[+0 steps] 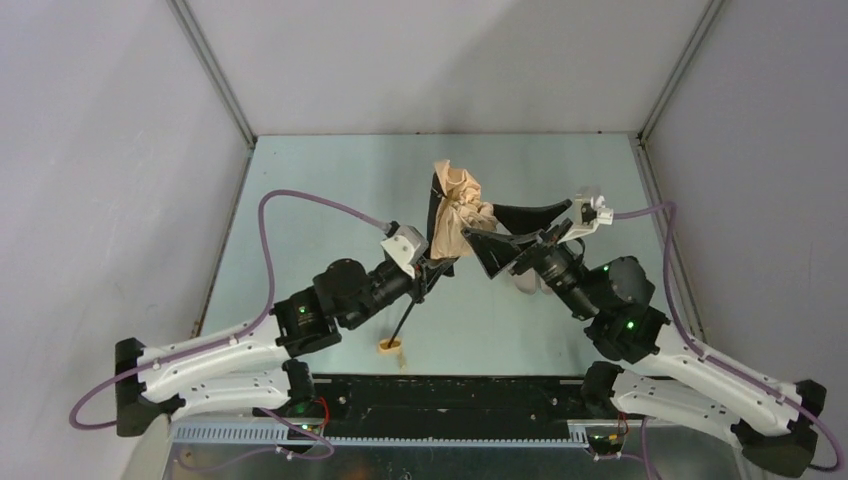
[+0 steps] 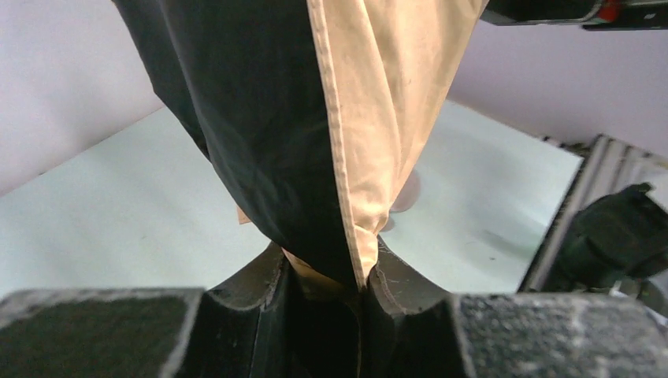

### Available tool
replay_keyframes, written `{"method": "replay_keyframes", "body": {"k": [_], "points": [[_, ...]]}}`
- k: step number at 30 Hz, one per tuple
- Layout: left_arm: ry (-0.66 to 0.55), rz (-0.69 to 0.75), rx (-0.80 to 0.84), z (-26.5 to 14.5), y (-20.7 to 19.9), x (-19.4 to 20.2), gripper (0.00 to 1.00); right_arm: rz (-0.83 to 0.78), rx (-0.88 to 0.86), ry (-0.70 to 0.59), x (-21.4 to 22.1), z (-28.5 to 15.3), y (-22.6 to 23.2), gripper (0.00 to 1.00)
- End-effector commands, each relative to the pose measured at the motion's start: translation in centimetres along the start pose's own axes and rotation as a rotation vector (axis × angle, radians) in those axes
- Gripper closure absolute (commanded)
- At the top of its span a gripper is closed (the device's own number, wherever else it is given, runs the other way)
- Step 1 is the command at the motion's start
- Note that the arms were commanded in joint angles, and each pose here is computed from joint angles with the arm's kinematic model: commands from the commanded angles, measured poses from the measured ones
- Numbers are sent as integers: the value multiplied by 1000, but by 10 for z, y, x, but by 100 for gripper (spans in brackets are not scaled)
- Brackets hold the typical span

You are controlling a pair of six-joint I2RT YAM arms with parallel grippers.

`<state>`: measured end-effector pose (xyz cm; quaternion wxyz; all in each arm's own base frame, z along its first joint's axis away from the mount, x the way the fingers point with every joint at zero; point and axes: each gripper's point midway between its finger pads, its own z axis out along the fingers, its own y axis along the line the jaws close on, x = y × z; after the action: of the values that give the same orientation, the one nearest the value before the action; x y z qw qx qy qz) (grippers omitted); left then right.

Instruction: Open the umbrella

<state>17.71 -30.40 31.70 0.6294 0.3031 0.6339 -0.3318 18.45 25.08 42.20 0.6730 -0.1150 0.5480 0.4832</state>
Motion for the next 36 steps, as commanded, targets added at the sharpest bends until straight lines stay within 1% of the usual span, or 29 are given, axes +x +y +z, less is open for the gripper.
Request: {"method": "replay_keyframes", "body": {"k": [1, 4, 5, 6, 7, 8, 9, 10, 12, 13, 15, 16, 17, 18, 19, 20, 21, 22, 23, 24, 25, 26, 27, 28, 29, 30, 33, 36], "points": [[-69, 104, -221, 2, 27, -35, 100, 20, 167, -65, 3, 7, -8, 4], [-60, 145, -267, 4, 25, -37, 100, 13, 215, -51, 16, 14, -8, 3], [-46, 174, -275, 6, 24, -33, 100, 16, 225, -52, 14, 17, -7, 3], [-47, 181, -289, 5, 22, -34, 100, 2, 257, -27, 24, 21, -12, 3], [-36, 211, -296, 7, 21, -32, 100, 0, 270, -27, 21, 24, -13, 3], [-38, 218, -320, 6, 20, -33, 100, -19, 298, 2, 32, 28, -18, 3], [-24, 252, -335, 7, 21, -30, 100, -21, 309, 1, 28, 31, -18, 3], [-15, 266, -362, 7, 21, -28, 100, -37, 331, 24, 36, 33, -22, 3], [2, 303, -384, 7, 23, -25, 100, -45, 337, 39, 41, 37, -23, 4], [4, 307, -388, 7, 23, -25, 100, -47, 339, 44, 42, 38, -24, 5], [6, 320, -384, 7, 21, -23, 100, -50, 342, 68, 49, 41, -28, 11], [6, 328, -374, 7, 19, -22, 100, -43, 343, 82, 51, 41, -32, 18], [2, 331, -363, 7, 18, -22, 100, -39, 330, 98, 55, 42, -32, 23], [2, 337, -356, 7, 16, -21, 99, -28, 344, 107, 57, 42, -38, 31], [-1, 336, -350, 8, 15, -21, 99, -23, 342, 114, 59, 43, -41, 37], [1, 337, -347, 8, 15, -20, 97, -14, 346, 120, 60, 43, -43, 51], [4, 339, -336, 8, 13, -19, 94, -15, 353, 119, 60, 43, -47, 59], [4, 332, -322, 8, 11, -18, 85, -15, 358, 113, 58, 43, -48, 74], [14, 339, -283, 9, 6, -14, 77, -17, 368, 101, 55, 42, -52, 81], [12, 323, -262, 8, 3, -14, 53, -17, 368, 85, 51, 42, -53, 93], [24, 322, -213, 8, -4, -7, 42, -16, 368, 69, 45, 40, -56, 98], [19, 291, -189, 6, -8, -7, 21, -13, 364, 51, 41, 40, -58, 100], [34, 284, -148, 5, -14, 0, 14, -6, 354, 12, 29, 38, -59, 100], [26, 245, -131, 2, -16, -2, 6, -6, 353, -1, 27, 36, -61, 100], [32, 208, -100, -3, -21, 2, 2, -2, 344, -35, 16, 34, -63, 100], [40, 192, -66, -5, -26, 5, 1, -1, 339, -52, 12, 29, -64, 100], [30, 104, 25, -20, -37, 7, 0, 0, 297, -114, -6, 23, -68, 100], [35, 25, 131, -33, -48, 12, 0, -5, 189, -155, -20, 14, -62, 100]]}}
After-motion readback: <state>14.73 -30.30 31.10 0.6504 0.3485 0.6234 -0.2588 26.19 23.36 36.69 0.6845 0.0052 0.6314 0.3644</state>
